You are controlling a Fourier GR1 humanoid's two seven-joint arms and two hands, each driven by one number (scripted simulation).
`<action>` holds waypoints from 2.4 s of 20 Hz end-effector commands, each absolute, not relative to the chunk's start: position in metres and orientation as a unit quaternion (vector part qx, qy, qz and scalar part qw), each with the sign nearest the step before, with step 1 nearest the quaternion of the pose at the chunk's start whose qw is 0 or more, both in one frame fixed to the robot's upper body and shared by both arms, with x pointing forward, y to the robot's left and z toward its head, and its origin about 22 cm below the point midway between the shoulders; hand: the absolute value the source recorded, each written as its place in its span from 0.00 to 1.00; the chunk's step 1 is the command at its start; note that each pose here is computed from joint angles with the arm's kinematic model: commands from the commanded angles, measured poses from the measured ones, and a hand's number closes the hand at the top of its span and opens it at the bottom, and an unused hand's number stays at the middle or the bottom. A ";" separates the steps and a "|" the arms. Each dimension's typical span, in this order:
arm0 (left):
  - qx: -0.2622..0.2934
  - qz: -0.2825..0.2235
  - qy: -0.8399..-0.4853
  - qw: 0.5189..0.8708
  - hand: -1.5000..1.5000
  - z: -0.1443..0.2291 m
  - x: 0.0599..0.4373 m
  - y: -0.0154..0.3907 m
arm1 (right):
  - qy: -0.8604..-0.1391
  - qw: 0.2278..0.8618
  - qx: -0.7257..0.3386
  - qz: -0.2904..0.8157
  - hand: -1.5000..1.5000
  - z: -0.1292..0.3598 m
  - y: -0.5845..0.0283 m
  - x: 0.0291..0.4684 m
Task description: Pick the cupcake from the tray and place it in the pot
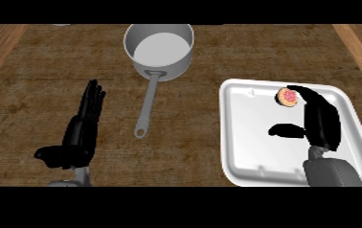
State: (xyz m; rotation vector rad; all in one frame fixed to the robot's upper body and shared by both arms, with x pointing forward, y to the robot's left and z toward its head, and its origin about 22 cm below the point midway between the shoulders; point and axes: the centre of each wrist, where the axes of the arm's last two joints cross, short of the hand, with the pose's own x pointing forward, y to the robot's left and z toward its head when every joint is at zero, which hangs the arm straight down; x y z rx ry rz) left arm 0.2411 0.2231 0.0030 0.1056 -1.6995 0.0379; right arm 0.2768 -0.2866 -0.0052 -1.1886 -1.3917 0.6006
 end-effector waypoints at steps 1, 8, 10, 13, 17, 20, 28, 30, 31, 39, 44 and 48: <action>0.049 0.012 -0.756 0.653 0.50 -0.003 0.250 0.228 | -0.611 0.528 -0.542 0.234 1.00 -0.021 -0.291 0.295; 0.049 0.015 -0.752 0.657 0.50 0.012 0.254 0.235 | -0.613 0.510 -0.548 0.252 1.00 -0.016 -0.292 0.273; 0.046 0.021 -0.751 0.659 0.50 0.010 0.238 0.214 | -0.620 0.504 -0.553 0.237 1.00 -0.015 -0.286 0.280; 0.038 0.009 -0.752 0.658 0.50 0.013 0.241 0.214 | -0.620 0.493 -0.558 0.248 1.00 0.000 -0.201 0.299; 0.002 -0.025 -0.764 0.644 0.50 0.015 0.248 0.203 | -0.593 0.556 -0.479 0.331 1.00 -0.011 -0.151 0.310; -0.023 -0.040 -0.767 0.639 0.50 0.018 0.251 0.190 | -0.580 0.564 -0.479 0.342 1.00 0.007 -0.130 0.325; -0.058 -0.075 -0.760 0.643 0.50 0.020 0.256 0.168 | -0.592 0.511 -0.550 0.292 1.00 0.101 -0.062 0.364; -0.053 -0.079 -0.763 0.640 0.50 0.023 0.259 0.170 | -0.586 0.502 -0.573 0.277 1.00 0.117 -0.049 0.369; -0.056 -0.083 -0.761 0.641 0.50 0.021 0.260 0.168 | -0.575 0.500 -0.586 0.275 1.00 0.125 -0.043 0.371; -0.068 -0.089 -0.761 0.639 0.50 0.023 0.264 0.153 | -0.501 0.505 -0.671 0.210 1.00 0.175 -0.006 0.385; -0.048 -0.078 -0.762 0.641 0.50 0.024 0.270 0.165 | -0.472 0.505 -0.701 0.178 1.00 0.197 0.005 0.392; -0.039 -0.074 -0.764 0.640 0.50 0.024 0.274 0.167 | -0.442 0.517 -0.713 0.170 1.00 0.204 0.008 0.399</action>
